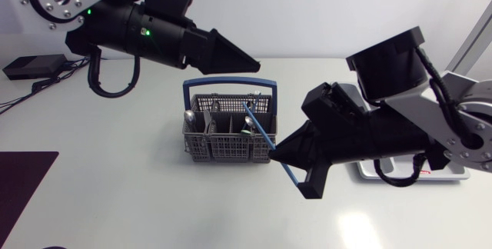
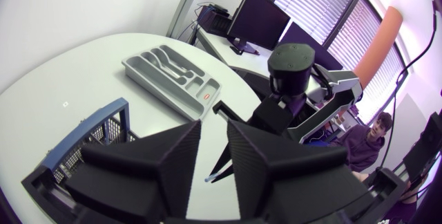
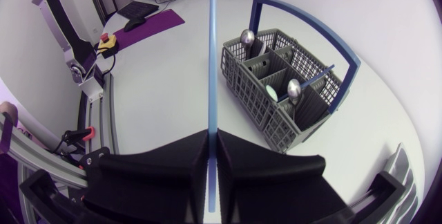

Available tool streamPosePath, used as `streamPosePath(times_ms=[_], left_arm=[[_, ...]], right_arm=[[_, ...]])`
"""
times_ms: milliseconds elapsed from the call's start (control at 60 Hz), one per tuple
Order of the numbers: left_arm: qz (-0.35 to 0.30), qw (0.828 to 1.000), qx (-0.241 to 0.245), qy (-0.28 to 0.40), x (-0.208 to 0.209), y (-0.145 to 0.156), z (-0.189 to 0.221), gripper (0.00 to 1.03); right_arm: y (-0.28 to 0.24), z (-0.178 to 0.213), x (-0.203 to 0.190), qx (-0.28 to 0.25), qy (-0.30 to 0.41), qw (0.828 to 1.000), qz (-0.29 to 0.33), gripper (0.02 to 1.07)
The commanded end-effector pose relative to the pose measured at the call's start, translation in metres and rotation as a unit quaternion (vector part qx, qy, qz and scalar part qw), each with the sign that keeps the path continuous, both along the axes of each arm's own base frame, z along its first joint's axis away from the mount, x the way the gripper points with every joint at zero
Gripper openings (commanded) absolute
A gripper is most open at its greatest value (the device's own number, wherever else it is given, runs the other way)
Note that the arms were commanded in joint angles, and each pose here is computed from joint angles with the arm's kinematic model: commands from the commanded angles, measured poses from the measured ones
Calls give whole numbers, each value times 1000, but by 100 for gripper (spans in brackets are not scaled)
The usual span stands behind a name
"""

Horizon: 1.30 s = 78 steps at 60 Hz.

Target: Unload the cutlery basket into the drawer organizer.

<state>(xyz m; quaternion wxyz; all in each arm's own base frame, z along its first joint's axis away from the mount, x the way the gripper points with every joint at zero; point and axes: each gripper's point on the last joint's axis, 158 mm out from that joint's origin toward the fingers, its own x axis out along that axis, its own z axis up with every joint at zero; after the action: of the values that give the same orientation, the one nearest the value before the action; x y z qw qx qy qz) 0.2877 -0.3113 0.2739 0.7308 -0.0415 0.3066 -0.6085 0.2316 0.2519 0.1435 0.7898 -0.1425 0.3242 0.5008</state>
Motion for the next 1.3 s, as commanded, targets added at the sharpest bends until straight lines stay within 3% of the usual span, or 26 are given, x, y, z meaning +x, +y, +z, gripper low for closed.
streamPosePath(times_ms=[0,67,250,433,617,783,950,1133,1283], left_arm=[[0,1000,-16,7,3,-4,14,73],[4,1000,-23,-2,6,-3,21,86],[33,998,-40,-44,25,5,47,88],[56,988,48,-136,39,21,24,88],[42,960,171,-219,40,33,-36,90],[11,938,226,-262,37,36,-74,92],[-31,896,293,-332,36,37,-103,92],[-59,865,334,-370,41,36,-116,92],[-79,857,340,-380,36,35,-121,92]], right_arm=[[-7,-8,-8,-9,4,1000,1,10],[-12,-9,-11,-13,7,1000,-1,10],[-51,-8,-3,-23,2,998,-52,10],[-114,-5,27,-26,1,988,-155,11],[-181,-17,67,-34,18,962,-271,11],[-234,-41,111,-41,54,929,-364,11],[-269,-76,147,-63,94,901,-419,12],[-289,-111,177,-93,127,871,-465,12],[-294,-131,190,-105,147,858,-482,14]])
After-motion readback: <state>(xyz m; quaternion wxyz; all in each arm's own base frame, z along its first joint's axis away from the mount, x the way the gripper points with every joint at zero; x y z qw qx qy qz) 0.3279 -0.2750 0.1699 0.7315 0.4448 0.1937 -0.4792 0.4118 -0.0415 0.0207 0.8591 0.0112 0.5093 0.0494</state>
